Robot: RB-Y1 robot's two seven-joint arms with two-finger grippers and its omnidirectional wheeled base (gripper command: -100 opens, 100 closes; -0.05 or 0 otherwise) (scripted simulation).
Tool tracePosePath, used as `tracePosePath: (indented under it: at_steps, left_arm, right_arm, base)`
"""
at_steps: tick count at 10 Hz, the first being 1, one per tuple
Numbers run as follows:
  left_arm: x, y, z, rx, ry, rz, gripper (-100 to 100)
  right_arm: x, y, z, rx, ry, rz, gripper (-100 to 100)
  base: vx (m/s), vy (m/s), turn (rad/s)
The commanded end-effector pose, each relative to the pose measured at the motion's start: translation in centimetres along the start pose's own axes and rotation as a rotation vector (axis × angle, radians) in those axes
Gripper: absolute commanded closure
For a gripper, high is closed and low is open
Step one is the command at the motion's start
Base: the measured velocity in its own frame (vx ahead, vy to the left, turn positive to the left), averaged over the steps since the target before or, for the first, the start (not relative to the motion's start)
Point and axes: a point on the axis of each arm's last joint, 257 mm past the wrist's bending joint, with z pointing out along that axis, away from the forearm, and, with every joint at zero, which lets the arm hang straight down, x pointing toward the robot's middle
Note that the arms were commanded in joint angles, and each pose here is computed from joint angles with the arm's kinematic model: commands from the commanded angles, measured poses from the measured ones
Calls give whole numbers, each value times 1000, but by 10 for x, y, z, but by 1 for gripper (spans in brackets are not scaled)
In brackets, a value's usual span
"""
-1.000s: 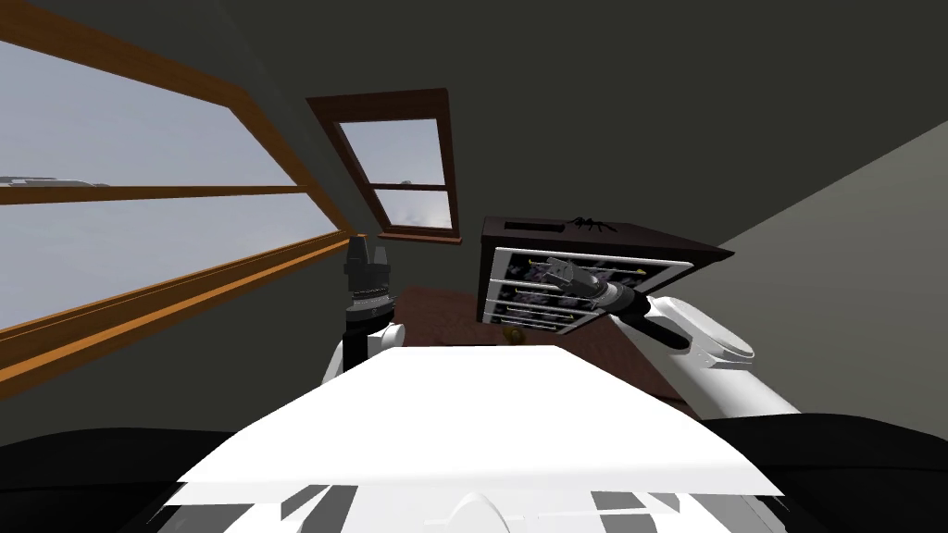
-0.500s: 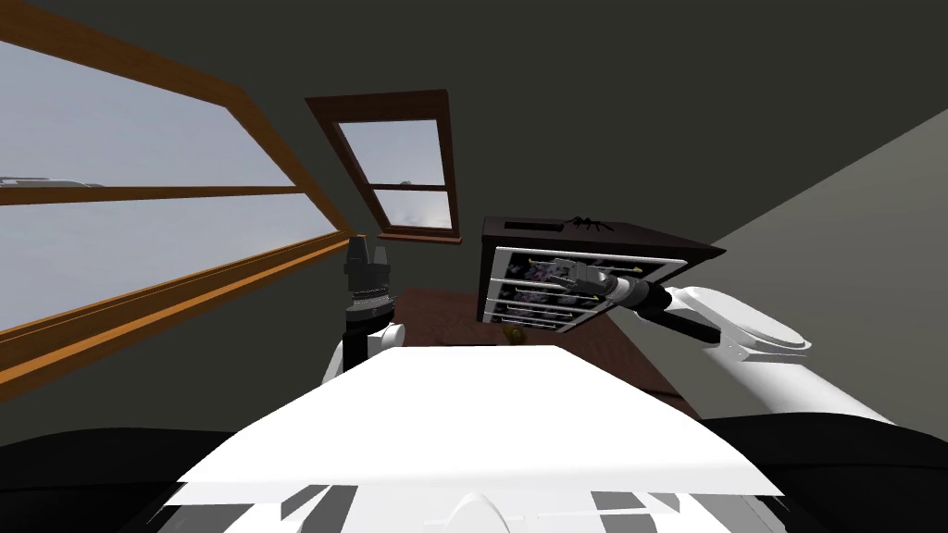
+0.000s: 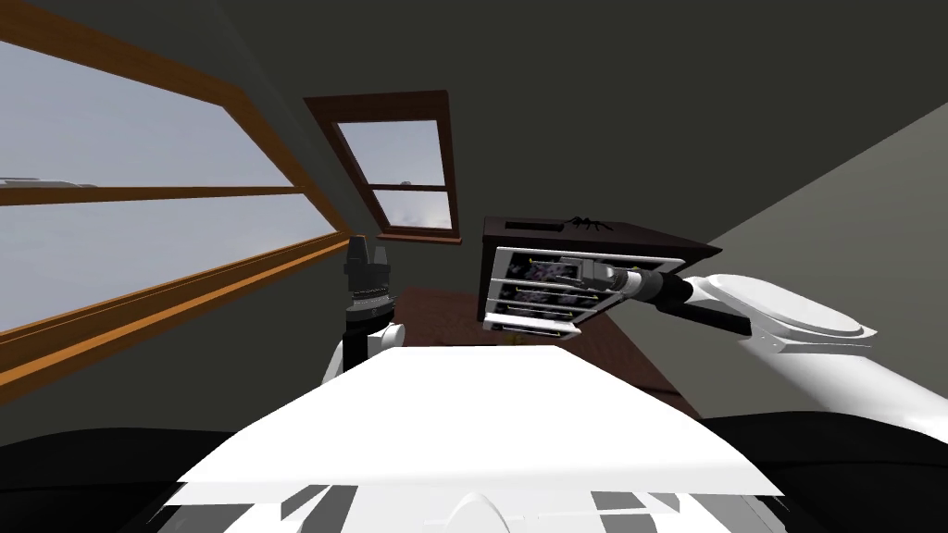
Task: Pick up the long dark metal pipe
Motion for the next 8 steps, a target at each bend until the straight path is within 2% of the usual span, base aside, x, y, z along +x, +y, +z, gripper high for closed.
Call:
tracePosePath:
  at_steps: [1, 2, 4, 5, 6, 7, 8]
  left_arm:
    - [0, 0, 0, 0, 0, 0, 0]
    - [0, 0, 0, 0, 0, 0, 0]
    - [0, 0, 0, 0, 0, 0, 0]
    - [0, 0, 0, 0, 0, 0, 0]
    - [0, 0, 0, 0, 0, 0, 0]
    - [0, 0, 0, 0, 0, 0, 0]
    - [0, 0, 0, 0, 0, 0, 0]
  right_arm:
    - [2, -8, -8, -6, 55, -33, -100]
    - [10, -22, -23, 13, 118, -64, -100]
    - [6, -25, -21, -9, 154, -91, -100]
    - [13, -39, -37, 11, 218, -118, -100]
    - [10, -41, -35, -3, 240, -136, -100]
    - [16, -54, -51, 17, 300, -159, -100]
    - [13, -56, -50, 8, 316, -171, -100]
  base:
    - [10, 31, -23]
    - [23, 38, -33]
    - [11, 27, -10]
    - [21, 31, -22]
    - [28, 34, -26]
    - [44, 49, -25]
    - [36, 40, -20]
